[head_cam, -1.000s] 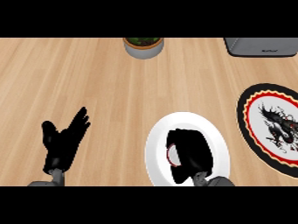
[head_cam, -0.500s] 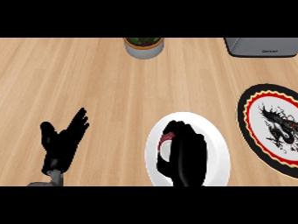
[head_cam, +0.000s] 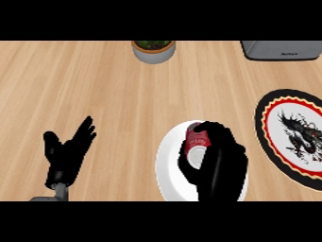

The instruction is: Pick the can from the plate and place it in the plate

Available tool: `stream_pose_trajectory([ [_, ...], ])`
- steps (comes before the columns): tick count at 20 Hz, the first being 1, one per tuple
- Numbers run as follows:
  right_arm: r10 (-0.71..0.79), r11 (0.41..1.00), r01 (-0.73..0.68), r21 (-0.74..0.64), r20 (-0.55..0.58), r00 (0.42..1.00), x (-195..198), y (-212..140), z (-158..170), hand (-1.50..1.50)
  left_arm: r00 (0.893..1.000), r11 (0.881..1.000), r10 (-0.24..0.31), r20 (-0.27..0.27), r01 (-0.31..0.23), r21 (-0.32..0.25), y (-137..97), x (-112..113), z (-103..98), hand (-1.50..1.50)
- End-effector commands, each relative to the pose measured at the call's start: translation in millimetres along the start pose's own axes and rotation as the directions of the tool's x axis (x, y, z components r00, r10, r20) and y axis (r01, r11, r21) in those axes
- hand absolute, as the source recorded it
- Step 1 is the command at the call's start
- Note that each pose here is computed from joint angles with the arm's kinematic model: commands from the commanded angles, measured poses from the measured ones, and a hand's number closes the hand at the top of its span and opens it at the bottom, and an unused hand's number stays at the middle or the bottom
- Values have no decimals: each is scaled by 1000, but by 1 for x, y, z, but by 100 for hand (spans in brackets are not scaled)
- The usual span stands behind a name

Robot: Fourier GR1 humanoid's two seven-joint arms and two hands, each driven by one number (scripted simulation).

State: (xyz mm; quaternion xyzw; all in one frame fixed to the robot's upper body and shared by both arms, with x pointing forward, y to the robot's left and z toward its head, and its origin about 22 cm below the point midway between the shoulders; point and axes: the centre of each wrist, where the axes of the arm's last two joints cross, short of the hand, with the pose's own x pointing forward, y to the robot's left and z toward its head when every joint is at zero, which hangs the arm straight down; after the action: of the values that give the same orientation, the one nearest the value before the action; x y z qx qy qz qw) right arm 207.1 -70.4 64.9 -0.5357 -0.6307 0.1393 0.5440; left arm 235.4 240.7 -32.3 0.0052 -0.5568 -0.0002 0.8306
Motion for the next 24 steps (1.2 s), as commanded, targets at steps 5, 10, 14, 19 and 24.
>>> stream_pose_trajectory([
  [5, -262, 946, 207, -251, -210, 942, -42, -34, -20, 150, 1000, 1000, 4, 6, -4, 8, 3, -5, 4, 0],
  [10, -196, 934, 112, -339, -226, 954, -106, -31, -54, 150, 1000, 1000, 20, 13, -20, -11, -10, -3, 18, 0],
  [14, -161, 890, 33, -454, -246, 956, -149, -43, -90, 150, 1000, 1000, 2, -1, -2, -6, -5, -1, 0, 0],
  [19, -147, 887, 5, -462, -272, 951, -210, -38, -106, 150, 1000, 1000, 13, -1, -13, -17, -7, 8, -8, 0],
  [24, -142, 884, 3, -467, -263, 954, -237, -50, -155, 150, 1000, 1000, 13, -1, -13, -13, -10, -6, -12, 0],
])
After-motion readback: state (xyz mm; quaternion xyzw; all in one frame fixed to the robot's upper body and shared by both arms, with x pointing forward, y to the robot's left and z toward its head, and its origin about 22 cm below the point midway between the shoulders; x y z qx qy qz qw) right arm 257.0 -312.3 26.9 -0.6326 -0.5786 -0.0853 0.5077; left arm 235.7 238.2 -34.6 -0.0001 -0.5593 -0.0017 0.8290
